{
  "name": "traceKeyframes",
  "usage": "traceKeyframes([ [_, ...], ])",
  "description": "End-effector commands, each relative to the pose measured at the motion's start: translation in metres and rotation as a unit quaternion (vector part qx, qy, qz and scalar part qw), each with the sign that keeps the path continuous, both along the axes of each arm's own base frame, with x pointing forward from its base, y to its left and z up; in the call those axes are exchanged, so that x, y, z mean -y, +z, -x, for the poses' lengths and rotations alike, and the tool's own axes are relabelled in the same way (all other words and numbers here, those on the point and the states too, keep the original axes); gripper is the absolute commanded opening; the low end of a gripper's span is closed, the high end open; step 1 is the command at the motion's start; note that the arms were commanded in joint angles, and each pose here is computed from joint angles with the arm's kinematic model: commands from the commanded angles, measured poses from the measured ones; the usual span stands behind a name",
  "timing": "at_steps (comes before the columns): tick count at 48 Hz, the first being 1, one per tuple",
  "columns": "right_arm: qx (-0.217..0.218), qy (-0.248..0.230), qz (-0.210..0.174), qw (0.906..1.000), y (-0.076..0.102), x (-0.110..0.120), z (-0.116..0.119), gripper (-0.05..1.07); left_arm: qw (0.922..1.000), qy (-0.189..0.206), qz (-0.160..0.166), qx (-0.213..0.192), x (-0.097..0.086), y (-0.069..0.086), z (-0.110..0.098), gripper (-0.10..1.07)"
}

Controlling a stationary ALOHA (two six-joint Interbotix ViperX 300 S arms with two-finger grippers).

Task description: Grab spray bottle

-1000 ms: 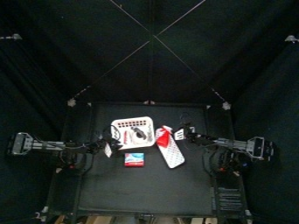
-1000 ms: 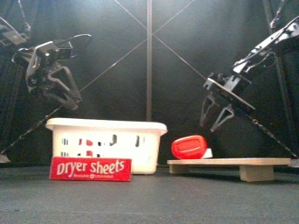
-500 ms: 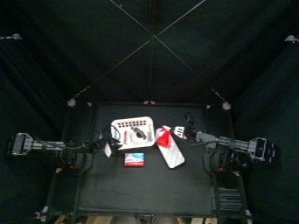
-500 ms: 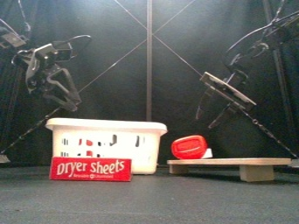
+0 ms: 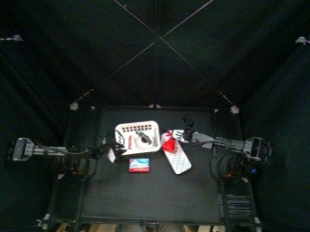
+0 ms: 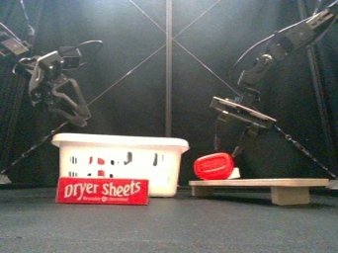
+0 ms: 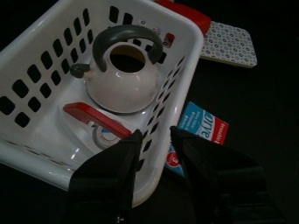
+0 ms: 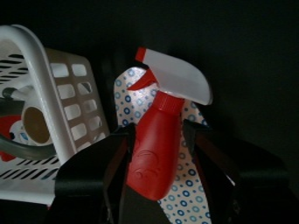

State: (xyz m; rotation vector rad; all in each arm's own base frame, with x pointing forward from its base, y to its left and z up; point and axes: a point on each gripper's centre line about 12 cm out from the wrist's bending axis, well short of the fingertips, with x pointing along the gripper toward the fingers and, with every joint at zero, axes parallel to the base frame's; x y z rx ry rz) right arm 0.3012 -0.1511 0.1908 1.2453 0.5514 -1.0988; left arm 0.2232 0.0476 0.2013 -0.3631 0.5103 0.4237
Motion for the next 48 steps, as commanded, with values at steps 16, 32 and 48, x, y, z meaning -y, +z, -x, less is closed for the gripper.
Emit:
traceKeyframes([
  [16, -0.009, -0.002, -0.024, 0.9997, -0.018, 0.006, -0.017, 0.85, 1.0, -0.004, -0.001, -0.002, 0.001, -0.002, 0.001, 0.75],
  [32, -0.04, 0.005, -0.019, 0.999, -0.04, 0.017, -0.032, 0.84, 1.0, -0.004, -0.001, -0.006, 0.001, -0.005, 0.002, 0.75],
  [48, -0.07, 0.015, -0.006, 0.9974, -0.043, 0.019, -0.032, 0.71, 1.0, -0.003, -0.001, -0.009, 0.001, -0.006, 0.003, 0.75],
])
